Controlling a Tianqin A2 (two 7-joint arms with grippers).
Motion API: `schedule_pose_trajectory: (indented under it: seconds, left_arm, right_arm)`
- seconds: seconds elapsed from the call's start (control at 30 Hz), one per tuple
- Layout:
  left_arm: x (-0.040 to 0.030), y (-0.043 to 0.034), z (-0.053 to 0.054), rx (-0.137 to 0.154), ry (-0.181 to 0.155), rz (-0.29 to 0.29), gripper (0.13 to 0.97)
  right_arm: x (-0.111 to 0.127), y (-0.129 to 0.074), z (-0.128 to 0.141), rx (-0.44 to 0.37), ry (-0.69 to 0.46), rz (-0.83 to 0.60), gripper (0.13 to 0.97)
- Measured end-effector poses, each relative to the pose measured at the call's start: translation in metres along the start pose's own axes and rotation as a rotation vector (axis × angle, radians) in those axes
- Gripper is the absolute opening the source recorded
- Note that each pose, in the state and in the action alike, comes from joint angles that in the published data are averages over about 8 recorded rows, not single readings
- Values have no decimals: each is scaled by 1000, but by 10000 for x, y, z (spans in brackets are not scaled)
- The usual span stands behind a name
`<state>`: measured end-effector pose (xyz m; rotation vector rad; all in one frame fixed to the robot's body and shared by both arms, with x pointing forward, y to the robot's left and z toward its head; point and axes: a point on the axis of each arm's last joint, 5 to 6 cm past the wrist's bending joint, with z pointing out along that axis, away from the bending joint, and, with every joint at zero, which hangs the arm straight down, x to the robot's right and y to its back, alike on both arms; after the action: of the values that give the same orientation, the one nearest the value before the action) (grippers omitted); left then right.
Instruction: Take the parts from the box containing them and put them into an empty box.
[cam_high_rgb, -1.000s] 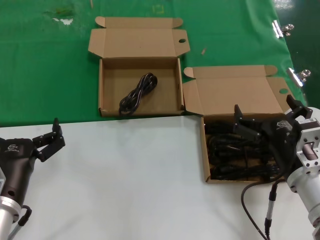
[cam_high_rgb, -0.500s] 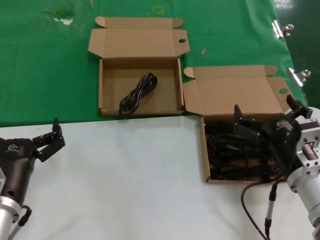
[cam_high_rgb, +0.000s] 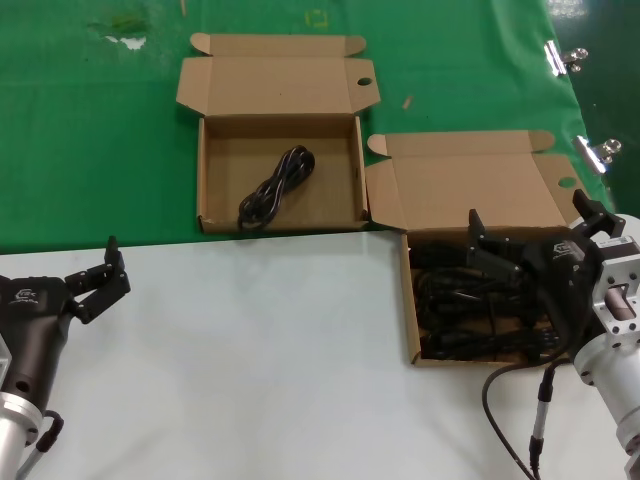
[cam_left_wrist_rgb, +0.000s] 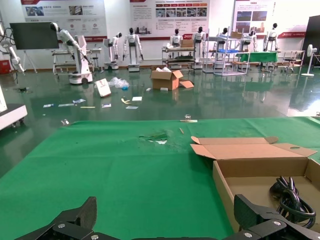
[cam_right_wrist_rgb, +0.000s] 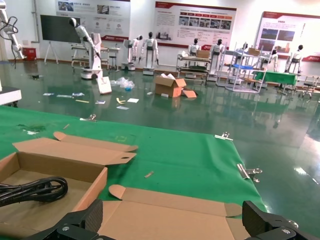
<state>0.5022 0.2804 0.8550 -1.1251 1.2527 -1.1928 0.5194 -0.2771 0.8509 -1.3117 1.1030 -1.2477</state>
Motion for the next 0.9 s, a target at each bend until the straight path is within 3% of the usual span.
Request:
schedule_pose_trajectory:
  seconds: [0.9]
  left_arm:
    - [0,0,0,0,0,0,966]
  right_arm:
    - [0,0,0,0,0,0,966]
